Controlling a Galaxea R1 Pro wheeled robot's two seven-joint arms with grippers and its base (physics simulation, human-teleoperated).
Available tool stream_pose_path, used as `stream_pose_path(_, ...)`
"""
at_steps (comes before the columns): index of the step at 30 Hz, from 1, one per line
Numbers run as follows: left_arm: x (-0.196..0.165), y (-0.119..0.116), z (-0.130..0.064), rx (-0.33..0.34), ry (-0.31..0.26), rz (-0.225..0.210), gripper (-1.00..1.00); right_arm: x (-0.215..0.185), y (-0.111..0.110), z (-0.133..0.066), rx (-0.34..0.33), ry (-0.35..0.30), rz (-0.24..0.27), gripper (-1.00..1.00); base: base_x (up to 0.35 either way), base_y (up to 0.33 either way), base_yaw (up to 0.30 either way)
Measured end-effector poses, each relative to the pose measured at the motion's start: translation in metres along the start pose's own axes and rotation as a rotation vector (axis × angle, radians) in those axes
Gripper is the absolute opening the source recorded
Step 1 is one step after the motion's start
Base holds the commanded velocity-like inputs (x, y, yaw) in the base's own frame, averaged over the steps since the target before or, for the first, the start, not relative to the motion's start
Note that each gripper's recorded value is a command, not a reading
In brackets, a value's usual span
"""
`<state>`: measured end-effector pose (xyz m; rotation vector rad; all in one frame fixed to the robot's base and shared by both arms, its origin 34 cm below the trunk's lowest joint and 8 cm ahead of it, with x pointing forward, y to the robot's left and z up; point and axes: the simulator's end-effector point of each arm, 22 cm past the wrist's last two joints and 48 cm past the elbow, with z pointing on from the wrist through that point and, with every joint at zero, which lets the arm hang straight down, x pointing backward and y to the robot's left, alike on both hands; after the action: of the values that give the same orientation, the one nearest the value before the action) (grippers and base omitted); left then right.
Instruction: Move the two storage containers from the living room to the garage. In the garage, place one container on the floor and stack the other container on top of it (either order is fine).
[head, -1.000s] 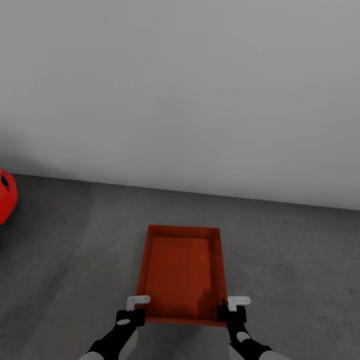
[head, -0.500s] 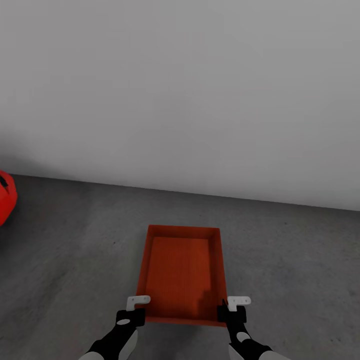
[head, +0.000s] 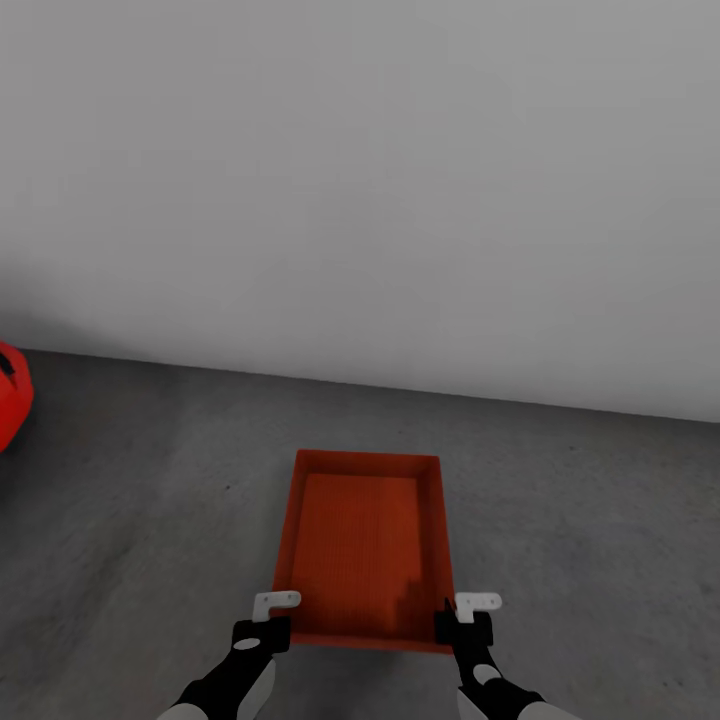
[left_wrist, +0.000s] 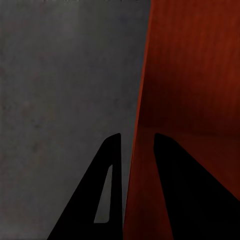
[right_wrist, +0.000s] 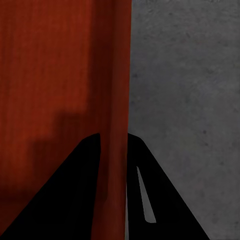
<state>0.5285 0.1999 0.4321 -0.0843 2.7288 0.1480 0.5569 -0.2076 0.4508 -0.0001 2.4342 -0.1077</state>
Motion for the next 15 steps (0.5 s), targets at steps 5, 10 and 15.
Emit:
stream_pose_path(5,0.0003,0.0001,0.0001,0.0,0.001,-0.001,-1.0,0.0,0.0001,0.0002,0.0,0.0,-0.001,-1.0,0.032,0.0,0.0)
stream_pose_path(10,0.0001,0.0,0.0002,0.0,0.0,0.0,-1.0,0.0,0.0,0.0002,0.0,0.0,0.0,-1.0,0.004,0.0,0.0)
stream_pose_path(15,0.0003,0.0,0.0001,0.0,0.001,0.0,-1.0,0.0002,0.0,0.0001,0.0,0.001,0.0,-1.0,0.0,0.0,0.0)
